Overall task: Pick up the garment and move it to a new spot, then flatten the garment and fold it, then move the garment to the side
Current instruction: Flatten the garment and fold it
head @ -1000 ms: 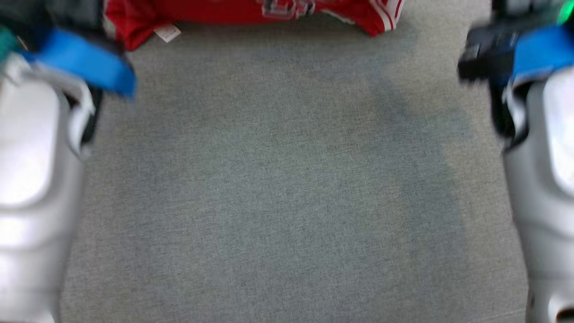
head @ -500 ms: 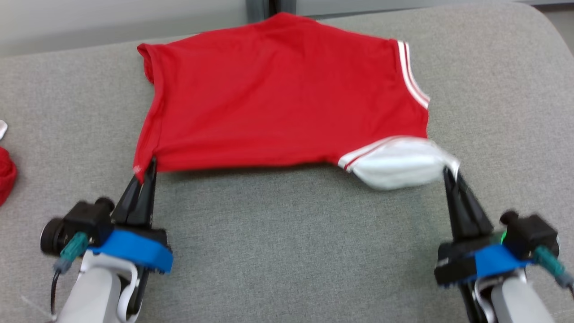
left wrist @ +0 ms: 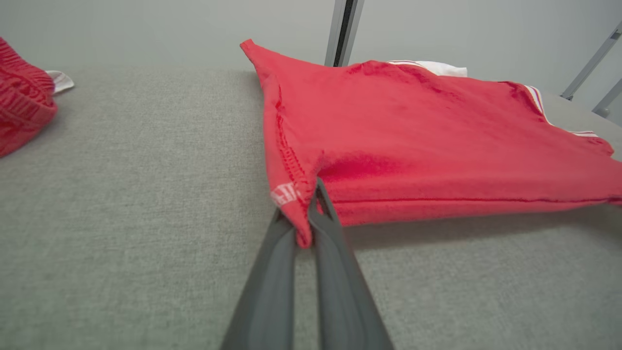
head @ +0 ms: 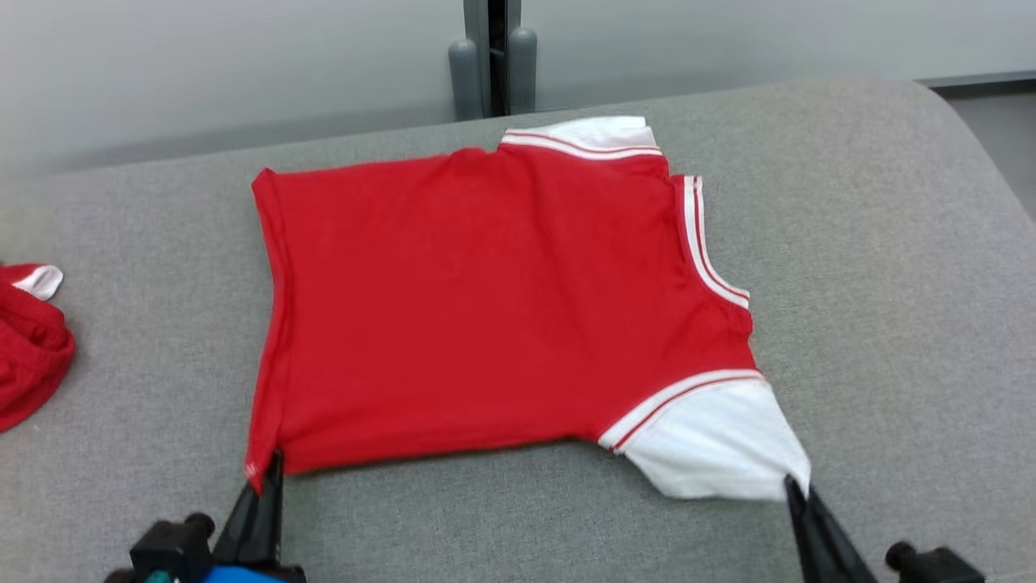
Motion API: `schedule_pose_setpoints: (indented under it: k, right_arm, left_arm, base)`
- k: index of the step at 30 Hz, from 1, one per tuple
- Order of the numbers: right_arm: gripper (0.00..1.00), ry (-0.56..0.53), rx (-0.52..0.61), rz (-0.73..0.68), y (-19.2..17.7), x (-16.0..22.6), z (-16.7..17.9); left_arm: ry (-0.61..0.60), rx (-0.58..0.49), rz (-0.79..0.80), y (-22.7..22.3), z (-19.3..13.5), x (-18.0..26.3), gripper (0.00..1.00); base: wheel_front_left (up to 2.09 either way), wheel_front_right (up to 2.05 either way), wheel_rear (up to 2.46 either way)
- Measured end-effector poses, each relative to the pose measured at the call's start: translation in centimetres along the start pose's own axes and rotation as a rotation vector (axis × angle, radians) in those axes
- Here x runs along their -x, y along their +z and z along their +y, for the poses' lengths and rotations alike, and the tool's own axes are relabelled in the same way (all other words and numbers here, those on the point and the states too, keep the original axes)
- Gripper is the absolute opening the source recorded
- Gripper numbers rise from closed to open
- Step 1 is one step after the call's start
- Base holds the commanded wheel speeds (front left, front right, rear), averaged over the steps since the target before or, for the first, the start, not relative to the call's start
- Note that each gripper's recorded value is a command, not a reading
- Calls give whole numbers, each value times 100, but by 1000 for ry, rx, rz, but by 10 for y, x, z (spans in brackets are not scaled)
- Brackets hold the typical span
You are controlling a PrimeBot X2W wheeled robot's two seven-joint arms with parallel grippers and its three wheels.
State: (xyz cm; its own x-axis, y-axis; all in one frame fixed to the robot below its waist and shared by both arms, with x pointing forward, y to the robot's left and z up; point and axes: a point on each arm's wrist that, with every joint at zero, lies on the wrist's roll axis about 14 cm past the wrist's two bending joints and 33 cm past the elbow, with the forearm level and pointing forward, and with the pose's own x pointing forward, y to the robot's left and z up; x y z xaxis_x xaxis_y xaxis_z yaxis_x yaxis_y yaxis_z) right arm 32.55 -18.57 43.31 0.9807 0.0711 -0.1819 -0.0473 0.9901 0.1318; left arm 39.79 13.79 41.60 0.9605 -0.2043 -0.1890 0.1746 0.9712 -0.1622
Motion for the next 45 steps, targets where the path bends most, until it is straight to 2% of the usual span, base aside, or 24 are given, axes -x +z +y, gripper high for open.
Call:
schedule_pose_setpoints:
  k: [10, 18, 25, 33, 45]
  right_arm:
    - [0, 22, -35, 80, -15, 35, 19]
    - [0, 11, -26, 66, -8, 29, 14]
    - [0, 28, 37, -19, 18, 5, 7]
    - [0, 130, 150, -92, 47, -36, 22]
    - [0, 152, 228, -102, 60, -95, 14]
  left_arm:
    - [47, 24, 52, -20, 8, 30, 0]
    - [38, 19, 61, -24, 4, 29, 0]
    - [8, 13, 49, -19, -4, 20, 0]
    - [-18, -17, 16, -6, -6, 7, 0]
    - [-62, -62, 1, 5, -6, -21, 0]
  base:
    - [0, 0, 0]
    - [0, 0, 0]
    - [0, 0, 0]
    - [0, 0, 0]
    - [0, 0, 0]
